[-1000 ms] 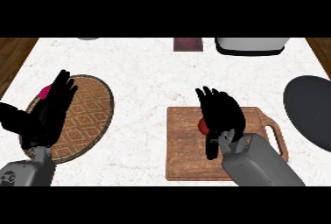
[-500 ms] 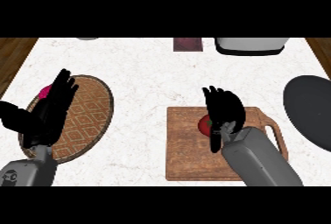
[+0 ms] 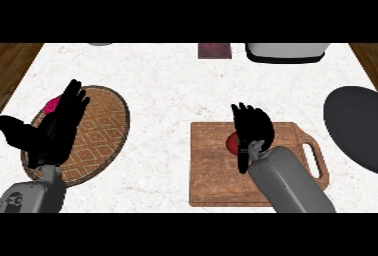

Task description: Pick the tomato from the cutting board and place it in the pan

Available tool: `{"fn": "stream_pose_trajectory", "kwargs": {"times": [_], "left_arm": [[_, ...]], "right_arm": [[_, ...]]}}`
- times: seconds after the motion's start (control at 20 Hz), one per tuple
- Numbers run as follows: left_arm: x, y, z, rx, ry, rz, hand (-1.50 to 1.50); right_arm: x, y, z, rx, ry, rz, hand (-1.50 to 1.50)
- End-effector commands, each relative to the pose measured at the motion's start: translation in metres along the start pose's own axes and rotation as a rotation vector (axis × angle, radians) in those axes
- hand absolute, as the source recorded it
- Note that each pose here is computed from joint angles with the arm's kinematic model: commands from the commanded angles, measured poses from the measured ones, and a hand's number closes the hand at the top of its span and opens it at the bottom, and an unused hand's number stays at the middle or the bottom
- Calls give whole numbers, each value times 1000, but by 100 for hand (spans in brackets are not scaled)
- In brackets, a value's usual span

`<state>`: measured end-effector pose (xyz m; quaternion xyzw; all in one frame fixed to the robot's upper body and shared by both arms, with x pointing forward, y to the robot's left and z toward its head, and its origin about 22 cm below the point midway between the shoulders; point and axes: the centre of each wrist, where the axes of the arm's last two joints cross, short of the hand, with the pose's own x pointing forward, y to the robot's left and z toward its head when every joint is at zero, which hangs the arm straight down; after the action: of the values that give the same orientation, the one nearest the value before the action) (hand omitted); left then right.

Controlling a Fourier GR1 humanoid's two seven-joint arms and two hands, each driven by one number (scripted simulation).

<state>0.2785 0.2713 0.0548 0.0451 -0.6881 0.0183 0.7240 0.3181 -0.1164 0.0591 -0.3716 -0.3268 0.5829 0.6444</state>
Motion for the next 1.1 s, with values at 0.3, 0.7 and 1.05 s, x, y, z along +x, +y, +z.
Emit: {"fn": "stream_pose_trajectory", "kwargs": {"times": [0.3, 0.7, 1.05], "left_arm": [[14, -8, -5, 22, -25, -19, 0], [10, -4, 6, -1, 1, 0, 0], [3, -3, -5, -3, 3, 3, 0]], "right_arm": [[-11, 18, -28, 56, -16, -36, -150], [-10, 43, -51, -18, -126, -10, 150], [17, 31, -33, -63, -152, -100, 150]]}}
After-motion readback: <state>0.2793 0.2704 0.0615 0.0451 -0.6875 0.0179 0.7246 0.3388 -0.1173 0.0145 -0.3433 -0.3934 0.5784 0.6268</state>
